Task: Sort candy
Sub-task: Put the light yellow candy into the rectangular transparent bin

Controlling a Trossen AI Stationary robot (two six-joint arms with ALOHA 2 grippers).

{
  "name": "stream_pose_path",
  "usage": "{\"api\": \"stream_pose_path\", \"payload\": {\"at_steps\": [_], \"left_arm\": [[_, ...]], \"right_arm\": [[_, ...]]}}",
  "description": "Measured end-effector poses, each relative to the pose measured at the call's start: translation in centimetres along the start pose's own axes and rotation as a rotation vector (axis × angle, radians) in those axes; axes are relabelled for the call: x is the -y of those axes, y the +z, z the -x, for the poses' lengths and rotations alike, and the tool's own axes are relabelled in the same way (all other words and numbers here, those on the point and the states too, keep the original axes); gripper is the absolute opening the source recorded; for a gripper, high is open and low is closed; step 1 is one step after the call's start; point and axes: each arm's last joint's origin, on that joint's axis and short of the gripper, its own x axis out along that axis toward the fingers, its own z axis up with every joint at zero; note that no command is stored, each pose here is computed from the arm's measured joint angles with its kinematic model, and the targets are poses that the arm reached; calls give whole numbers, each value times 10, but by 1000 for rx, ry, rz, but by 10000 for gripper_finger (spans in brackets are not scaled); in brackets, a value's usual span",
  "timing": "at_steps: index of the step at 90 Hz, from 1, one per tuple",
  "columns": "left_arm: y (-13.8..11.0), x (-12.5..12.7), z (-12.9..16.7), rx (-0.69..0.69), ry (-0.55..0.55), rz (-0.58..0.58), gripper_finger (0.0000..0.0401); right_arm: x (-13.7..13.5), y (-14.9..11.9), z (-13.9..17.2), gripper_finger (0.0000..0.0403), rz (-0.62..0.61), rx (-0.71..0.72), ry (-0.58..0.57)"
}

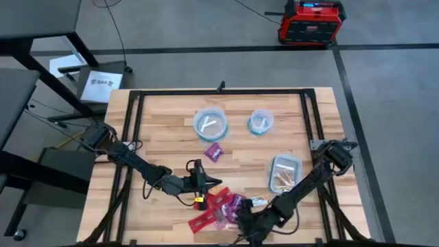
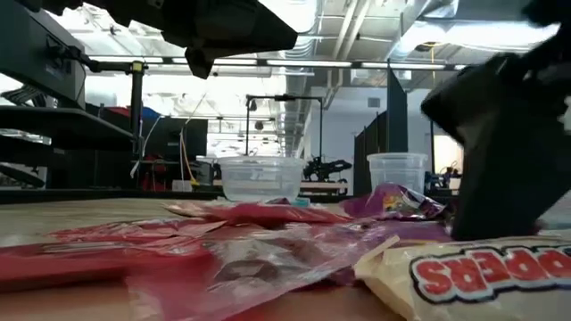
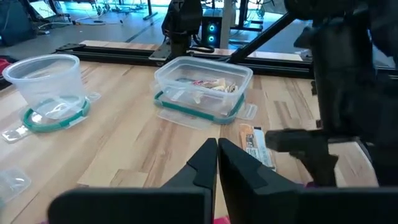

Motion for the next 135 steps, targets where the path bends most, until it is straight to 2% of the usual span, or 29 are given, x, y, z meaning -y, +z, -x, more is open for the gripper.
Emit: {"api": "stream_pose_path", "payload": {"at_steps": [23,32,46,50,77,89,110,123,135], "left_arm": [[0,0,0,-1,-1,0,0],[0,0,0,0,-1,3,0],[0,0,0,0,-1,11,0],[0,0,0,-1,-1,11,0],[0,0,0,-1,-1,11,0],[0,0,0,-1,-1,11,0],[0,0,0,-1,-1,11,0],[0,0,0,-1,-1,15,0],[0,0,0,-1,-1,16,0]], "right_arm": [[1,-5,-6,187,10,-28,-2],[3,-5,-7,135,22,-40,-2],[3,-6,-7,30,21,-56,13],[3,-6,-6,13,20,-57,16],[1,4,14,0,8,-64,36],[-4,15,37,0,12,-37,61],[-5,22,90,0,-30,-118,28],[4,17,124,0,-69,-188,-102],[20,5,151,0,-156,-260,-327]]}}
